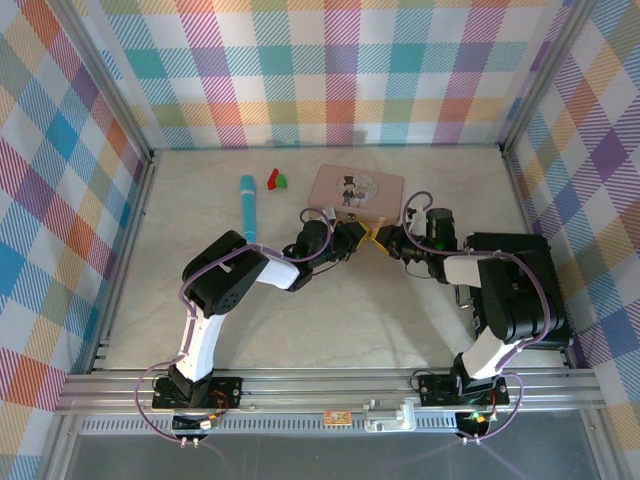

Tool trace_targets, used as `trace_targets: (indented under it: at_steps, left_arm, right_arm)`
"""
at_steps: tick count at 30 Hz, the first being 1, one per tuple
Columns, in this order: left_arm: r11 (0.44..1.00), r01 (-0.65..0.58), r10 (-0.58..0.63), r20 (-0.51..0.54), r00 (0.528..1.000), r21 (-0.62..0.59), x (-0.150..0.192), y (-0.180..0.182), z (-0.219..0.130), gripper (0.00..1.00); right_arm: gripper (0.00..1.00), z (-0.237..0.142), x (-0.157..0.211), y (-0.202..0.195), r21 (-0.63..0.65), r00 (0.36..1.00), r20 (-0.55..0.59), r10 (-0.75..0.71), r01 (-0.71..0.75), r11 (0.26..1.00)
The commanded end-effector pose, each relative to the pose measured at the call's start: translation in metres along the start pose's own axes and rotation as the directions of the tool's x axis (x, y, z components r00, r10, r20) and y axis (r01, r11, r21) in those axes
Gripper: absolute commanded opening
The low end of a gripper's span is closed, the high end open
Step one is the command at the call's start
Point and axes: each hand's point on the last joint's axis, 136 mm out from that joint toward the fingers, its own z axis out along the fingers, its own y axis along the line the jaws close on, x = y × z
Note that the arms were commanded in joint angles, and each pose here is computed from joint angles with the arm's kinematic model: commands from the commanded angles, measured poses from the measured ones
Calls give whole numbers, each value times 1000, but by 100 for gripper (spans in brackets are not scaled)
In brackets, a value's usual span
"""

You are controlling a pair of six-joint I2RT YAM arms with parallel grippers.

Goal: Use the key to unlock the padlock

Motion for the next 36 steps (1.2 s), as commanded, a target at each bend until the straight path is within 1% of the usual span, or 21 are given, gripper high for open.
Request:
trace_targets:
  at_steps: [1, 5, 10, 12, 13, 15, 16, 18, 20, 21, 23, 24, 26, 27, 31, 34, 36]
  left_arm:
    - [987, -32, 34, -9, 999, 155, 5, -50, 1, 0]
    - [988, -32, 34, -10, 999, 154, 6, -49, 0, 0]
    - [987, -37, 39, -11, 999, 159, 5, -49, 1, 0]
    - [985, -40, 43, -13, 999, 169, 6, -49, 2, 0]
    - [984, -49, 52, -13, 999, 173, 7, -48, 3, 0]
    - [977, -89, 94, -17, 995, 192, 9, -49, 3, 0]
    - [971, -108, 114, -16, 993, 212, 10, -49, 3, 0]
    - [956, -159, 162, 7, 987, 247, 10, -47, 0, 0]
    - [943, -204, 204, 26, 979, 264, 12, -41, -3, 0]
    - [932, -250, 252, 29, 967, 262, 16, -39, -3, 0]
    - [911, -324, 325, 42, 945, 257, 26, -39, -3, 0]
    - [906, -336, 338, 40, 940, 258, 28, -38, -2, 0]
    - [904, -338, 340, 40, 939, 262, 31, -36, -1, 0]
    - [901, -348, 349, 43, 936, 259, 33, -35, 0, 0]
    - [900, -358, 358, 47, 933, 249, 36, -28, 7, 0]
    - [898, -349, 352, 37, 935, 268, 37, -31, 15, 0]
    - [893, -353, 356, 41, 933, 277, 38, -37, 15, 0]
  right_arm:
    - [15, 4, 1, 11, -64, 1000, -9, -17, 16, 998]
    - [14, 8, 3, 16, -97, 1000, -29, 5, -8, 995]
    - [13, 6, 10, 17, -102, 997, -48, 52, -57, 993]
    - [5, 5, 10, 20, -102, 992, -64, 107, -113, 988]
    - [0, 5, 11, 21, -97, 984, -74, 161, -167, 981]
    - [0, 4, 11, 29, -115, 954, -104, 281, -292, 950]
    - [0, 2, 10, 38, -139, 927, -127, 353, -369, 919]
    - [0, -1, 8, 53, -181, 840, -189, 509, -539, 822]
    - [0, -5, 4, 65, -220, 680, -262, 685, -733, 644]
    - [0, -7, -1, 72, -251, 613, -293, 734, -790, 560]
    - [0, -9, -9, 88, -276, 536, -332, 776, -842, 463]
    - [0, -9, -13, 97, -279, 530, -335, 779, -846, 455]
    - [0, -10, -19, 110, -287, 541, -319, 778, -838, 464]
    - [0, -11, -23, 113, -301, 540, -310, 783, -837, 457]
    - [0, -12, -43, 120, -401, 515, -310, 799, -833, 382]
    - [0, -5, -39, 124, -380, 538, -318, 781, -827, 415]
    - [0, -3, -38, 117, -374, 553, -300, 778, -818, 437]
